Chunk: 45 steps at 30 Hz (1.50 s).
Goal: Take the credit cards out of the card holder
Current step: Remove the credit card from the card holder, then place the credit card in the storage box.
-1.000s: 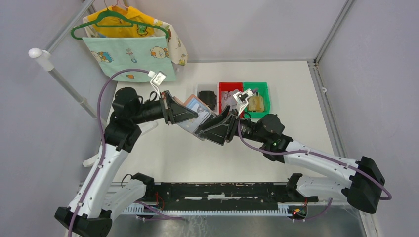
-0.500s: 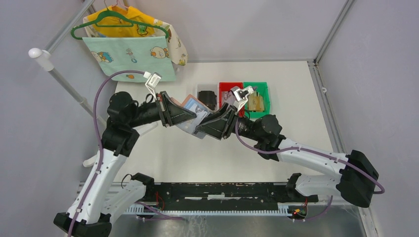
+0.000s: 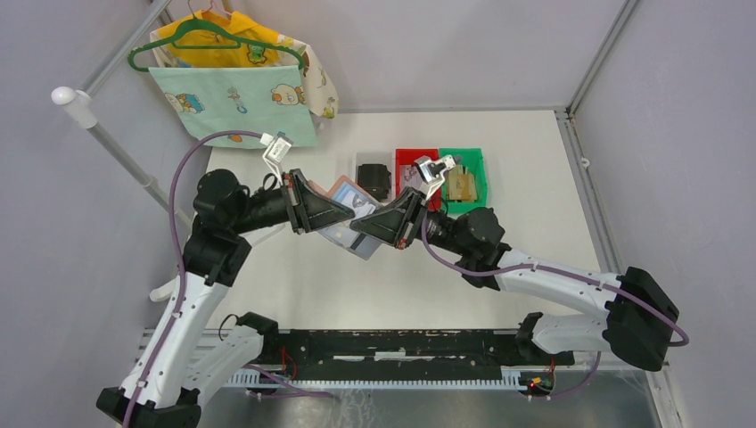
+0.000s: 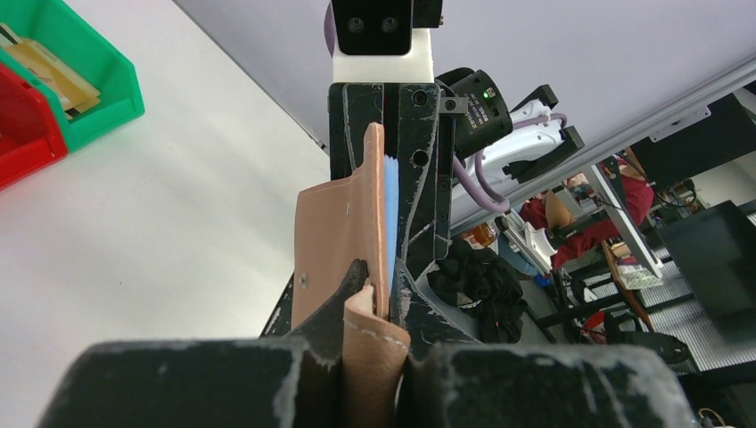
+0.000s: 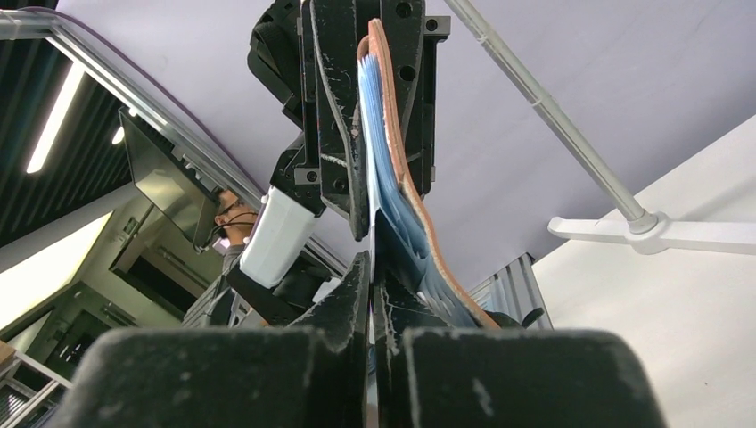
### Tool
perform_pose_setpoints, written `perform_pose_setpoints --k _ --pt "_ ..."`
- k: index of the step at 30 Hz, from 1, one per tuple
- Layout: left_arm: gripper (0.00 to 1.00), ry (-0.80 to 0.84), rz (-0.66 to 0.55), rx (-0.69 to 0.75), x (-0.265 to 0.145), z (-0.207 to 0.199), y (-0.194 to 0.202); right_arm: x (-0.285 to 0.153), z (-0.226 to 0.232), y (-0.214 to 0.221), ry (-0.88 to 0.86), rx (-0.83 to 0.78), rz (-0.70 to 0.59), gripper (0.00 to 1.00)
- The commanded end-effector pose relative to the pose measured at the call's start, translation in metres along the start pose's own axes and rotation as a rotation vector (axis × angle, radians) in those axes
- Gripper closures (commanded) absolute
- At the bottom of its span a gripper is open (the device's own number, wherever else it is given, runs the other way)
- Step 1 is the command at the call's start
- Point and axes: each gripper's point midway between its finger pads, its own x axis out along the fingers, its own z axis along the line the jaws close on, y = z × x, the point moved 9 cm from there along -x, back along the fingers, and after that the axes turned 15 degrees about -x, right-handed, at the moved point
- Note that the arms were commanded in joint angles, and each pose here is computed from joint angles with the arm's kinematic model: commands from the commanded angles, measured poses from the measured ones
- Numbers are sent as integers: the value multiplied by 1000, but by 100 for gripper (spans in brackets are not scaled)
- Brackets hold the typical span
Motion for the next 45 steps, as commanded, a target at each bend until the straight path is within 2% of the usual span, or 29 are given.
perform_pose_setpoints --k 1,12,17,30,38,45 --pt "97 66 17 26 -4 -22 -2 -8 13 -15 -36 -35 -100 99" --pt "98 84 11 16 -3 -27 -4 -13 11 -12 -24 -39 -100 100" --pt "98 54 4 50 -3 -23 -5 -19 11 -8 -27 -63 -36 100" --pt "98 -117 10 183 -1 -2 -15 -76 -13 -32 155 -178 220 100" --pt "98 -232 55 335 -9 16 -12 -102 -75 -62 430 -204 405 100" --pt "98 -246 121 344 -16 22 0 -106 -168 -83 754 -278 651 100"
